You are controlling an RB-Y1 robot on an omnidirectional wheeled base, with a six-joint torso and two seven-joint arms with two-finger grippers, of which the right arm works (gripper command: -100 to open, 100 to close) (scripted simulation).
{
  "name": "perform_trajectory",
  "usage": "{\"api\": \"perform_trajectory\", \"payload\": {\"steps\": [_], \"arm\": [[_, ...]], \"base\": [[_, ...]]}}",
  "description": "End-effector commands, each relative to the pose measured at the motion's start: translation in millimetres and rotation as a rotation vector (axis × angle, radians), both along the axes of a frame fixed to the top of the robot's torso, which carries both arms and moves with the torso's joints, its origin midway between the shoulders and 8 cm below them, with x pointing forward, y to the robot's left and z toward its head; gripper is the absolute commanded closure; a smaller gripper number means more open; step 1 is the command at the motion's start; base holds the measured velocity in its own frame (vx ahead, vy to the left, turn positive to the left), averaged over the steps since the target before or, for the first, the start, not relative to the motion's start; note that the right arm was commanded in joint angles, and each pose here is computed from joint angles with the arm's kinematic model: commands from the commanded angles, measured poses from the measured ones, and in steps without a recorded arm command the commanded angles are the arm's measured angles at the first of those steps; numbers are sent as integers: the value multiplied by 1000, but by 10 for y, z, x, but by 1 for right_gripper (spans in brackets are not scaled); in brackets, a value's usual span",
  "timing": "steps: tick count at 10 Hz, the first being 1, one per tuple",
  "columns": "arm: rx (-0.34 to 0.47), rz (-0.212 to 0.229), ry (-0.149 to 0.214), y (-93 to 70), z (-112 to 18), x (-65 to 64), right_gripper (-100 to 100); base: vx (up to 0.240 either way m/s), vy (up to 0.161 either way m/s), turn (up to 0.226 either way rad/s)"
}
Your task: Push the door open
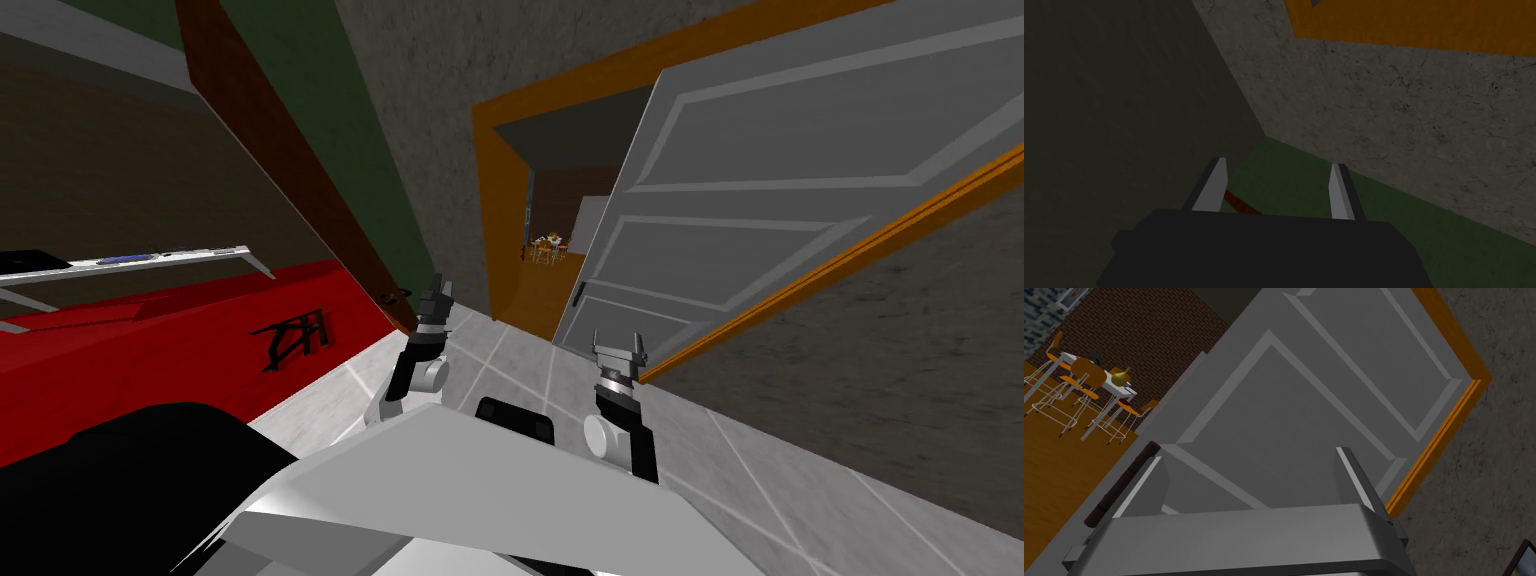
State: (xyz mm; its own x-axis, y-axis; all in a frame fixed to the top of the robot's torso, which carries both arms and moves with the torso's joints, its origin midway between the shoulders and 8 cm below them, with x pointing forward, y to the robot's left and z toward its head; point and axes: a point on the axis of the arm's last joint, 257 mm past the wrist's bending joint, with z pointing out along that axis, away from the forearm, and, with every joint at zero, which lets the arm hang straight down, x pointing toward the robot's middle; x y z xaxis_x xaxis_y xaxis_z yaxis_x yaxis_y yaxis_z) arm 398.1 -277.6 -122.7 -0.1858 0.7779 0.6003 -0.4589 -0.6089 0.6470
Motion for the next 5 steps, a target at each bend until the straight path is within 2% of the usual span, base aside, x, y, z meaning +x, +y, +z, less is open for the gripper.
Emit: {"api": "perform_trajectory", "payload": {"steps": [1,5], "arm": [[44,6,4,-23,-84,6,-100],[150,14,17,-94,-330,23,-100]], "base": [[82,-44,112],[95,-48,118]]}}
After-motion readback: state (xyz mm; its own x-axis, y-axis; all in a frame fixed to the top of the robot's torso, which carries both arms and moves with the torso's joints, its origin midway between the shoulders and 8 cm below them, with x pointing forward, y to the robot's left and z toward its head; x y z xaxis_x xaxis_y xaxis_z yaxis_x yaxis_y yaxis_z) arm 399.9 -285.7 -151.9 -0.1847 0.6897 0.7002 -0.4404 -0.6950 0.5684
